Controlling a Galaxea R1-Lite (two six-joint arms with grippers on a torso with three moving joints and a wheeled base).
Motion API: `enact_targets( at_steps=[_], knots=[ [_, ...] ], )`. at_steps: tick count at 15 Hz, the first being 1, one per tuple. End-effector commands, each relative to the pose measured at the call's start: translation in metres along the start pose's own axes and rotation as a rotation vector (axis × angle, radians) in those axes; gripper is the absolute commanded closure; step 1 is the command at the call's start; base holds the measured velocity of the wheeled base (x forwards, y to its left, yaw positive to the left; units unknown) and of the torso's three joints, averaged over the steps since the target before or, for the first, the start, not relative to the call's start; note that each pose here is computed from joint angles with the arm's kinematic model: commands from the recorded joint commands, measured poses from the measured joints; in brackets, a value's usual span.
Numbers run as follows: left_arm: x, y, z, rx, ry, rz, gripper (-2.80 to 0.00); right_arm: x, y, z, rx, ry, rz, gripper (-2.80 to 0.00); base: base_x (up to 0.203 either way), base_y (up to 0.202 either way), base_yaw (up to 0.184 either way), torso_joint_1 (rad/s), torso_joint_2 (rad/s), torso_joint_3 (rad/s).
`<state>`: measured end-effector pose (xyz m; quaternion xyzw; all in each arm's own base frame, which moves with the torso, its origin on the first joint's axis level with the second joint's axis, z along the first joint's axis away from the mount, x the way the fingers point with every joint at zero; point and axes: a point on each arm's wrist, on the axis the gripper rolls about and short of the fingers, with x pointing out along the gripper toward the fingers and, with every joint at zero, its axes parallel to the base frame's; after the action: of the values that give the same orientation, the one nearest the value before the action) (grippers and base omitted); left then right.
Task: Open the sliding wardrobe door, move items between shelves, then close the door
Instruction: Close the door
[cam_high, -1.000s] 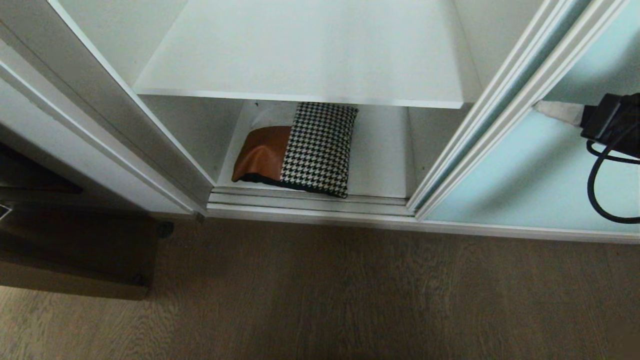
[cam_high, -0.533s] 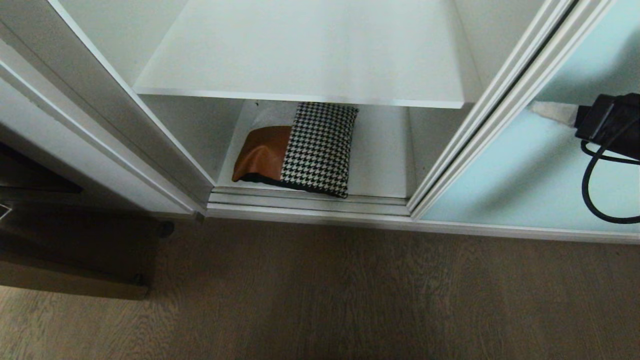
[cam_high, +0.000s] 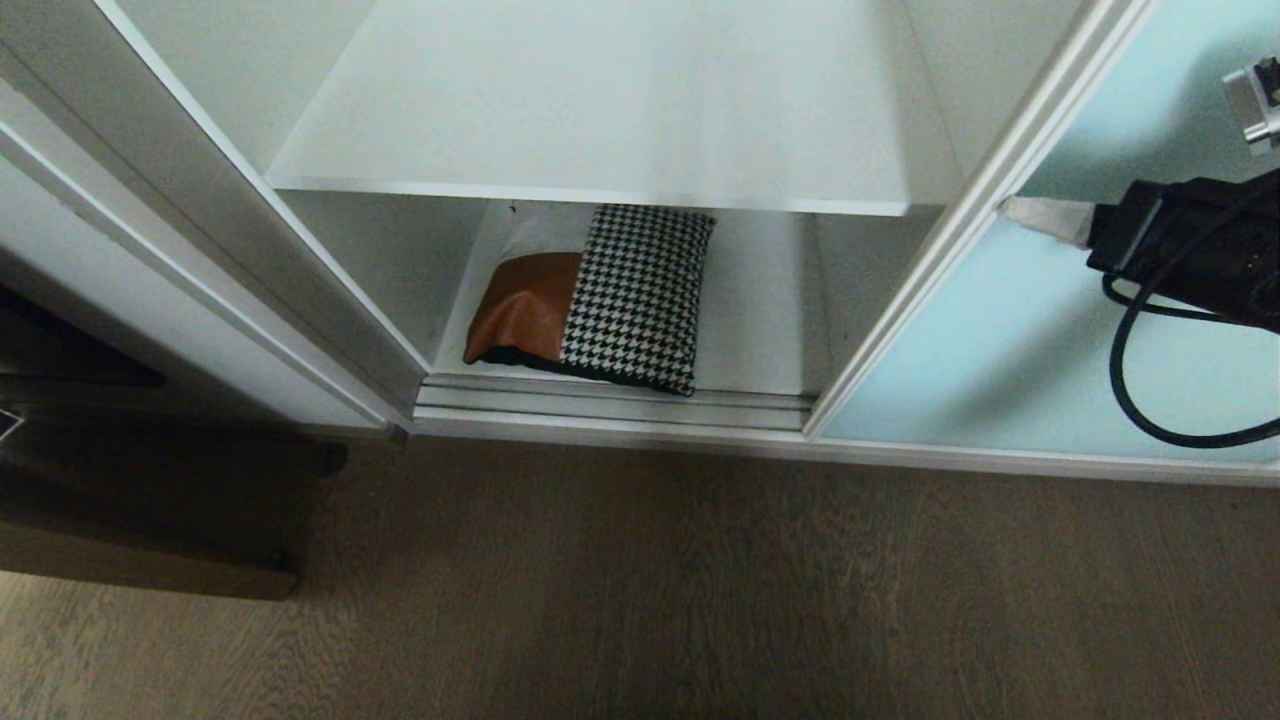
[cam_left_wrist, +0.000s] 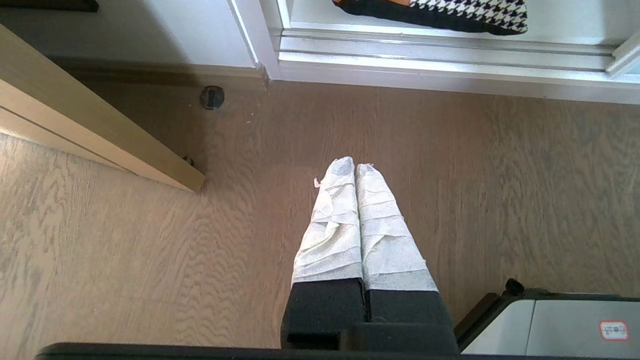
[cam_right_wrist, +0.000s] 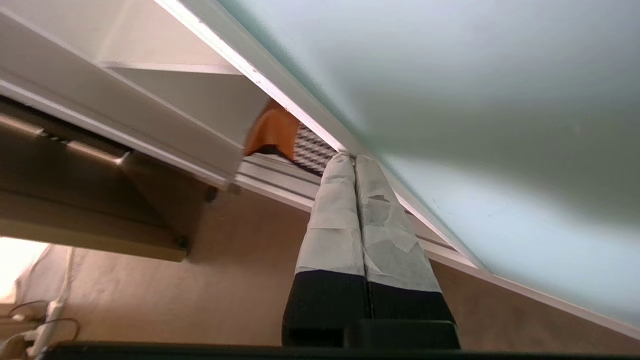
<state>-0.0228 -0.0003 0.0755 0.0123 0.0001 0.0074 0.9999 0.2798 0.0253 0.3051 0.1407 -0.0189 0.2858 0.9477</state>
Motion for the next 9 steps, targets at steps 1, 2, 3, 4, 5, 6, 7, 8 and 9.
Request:
enact_targets(
  at_steps=[1, 2, 3, 4, 5, 6, 7, 8, 9],
  knots=[
    [0.0, 0.0, 0.0, 0.0, 0.003, 0.0, 0.0, 0.014, 0.012, -0.011, 0.017, 0.027, 0.059, 0.0, 0.0, 0.0, 0.0, 0.0, 0.0, 0.0],
    [0.0, 0.0, 0.0, 0.0, 0.003, 0.0, 0.0, 0.018, 0.02, -0.014, 0.02, 0.034, 0.085, 0.0, 0.0, 0.0, 0.0, 0.0, 0.0, 0.0],
    [0.0, 0.0, 0.0, 0.0, 0.003, 0.0, 0.0, 0.022, 0.03, -0.017, 0.024, 0.039, 0.112, 0.0, 0.0, 0.0, 0.0, 0.0, 0.0, 0.0],
    [0.0, 0.0, 0.0, 0.0, 0.003, 0.0, 0.0, 0.025, 0.042, -0.02, 0.027, 0.044, 0.14, 0.0, 0.0, 0.0, 0.0, 0.0, 0.0, 0.0],
    [0.0, 0.0, 0.0, 0.0, 0.003, 0.0, 0.0, 0.028, 0.056, -0.022, 0.031, 0.049, 0.173, 0.0, 0.0, 0.0, 0.0, 0.0, 0.0, 0.0],
    [0.0, 0.0, 0.0, 0.0, 0.002, 0.0, 0.0, 0.031, 0.071, -0.025, 0.032, 0.055, 0.212, 0.0, 0.0, 0.0, 0.0, 0.0, 0.0, 0.0],
    [0.0, 0.0, 0.0, 0.0, 0.002, 0.0, 0.0, 0.032, 0.086, -0.028, 0.032, 0.06, 0.247, 0.0, 0.0, 0.0, 0.0, 0.0, 0.0, 0.0],
    [0.0, 0.0, 0.0, 0.0, 0.003, 0.0, 0.0, 0.027, 0.099, -0.027, 0.028, 0.053, 0.27, 0.0, 0.0, 0.0, 0.0, 0.0, 0.0, 0.0],
    [0.0, 0.0, 0.0, 0.0, 0.002, 0.0, 0.0, 0.018, 0.105, -0.022, 0.027, 0.038, 0.278, 0.0, 0.0, 0.0, 0.0, 0.0, 0.0, 0.0]
  ],
)
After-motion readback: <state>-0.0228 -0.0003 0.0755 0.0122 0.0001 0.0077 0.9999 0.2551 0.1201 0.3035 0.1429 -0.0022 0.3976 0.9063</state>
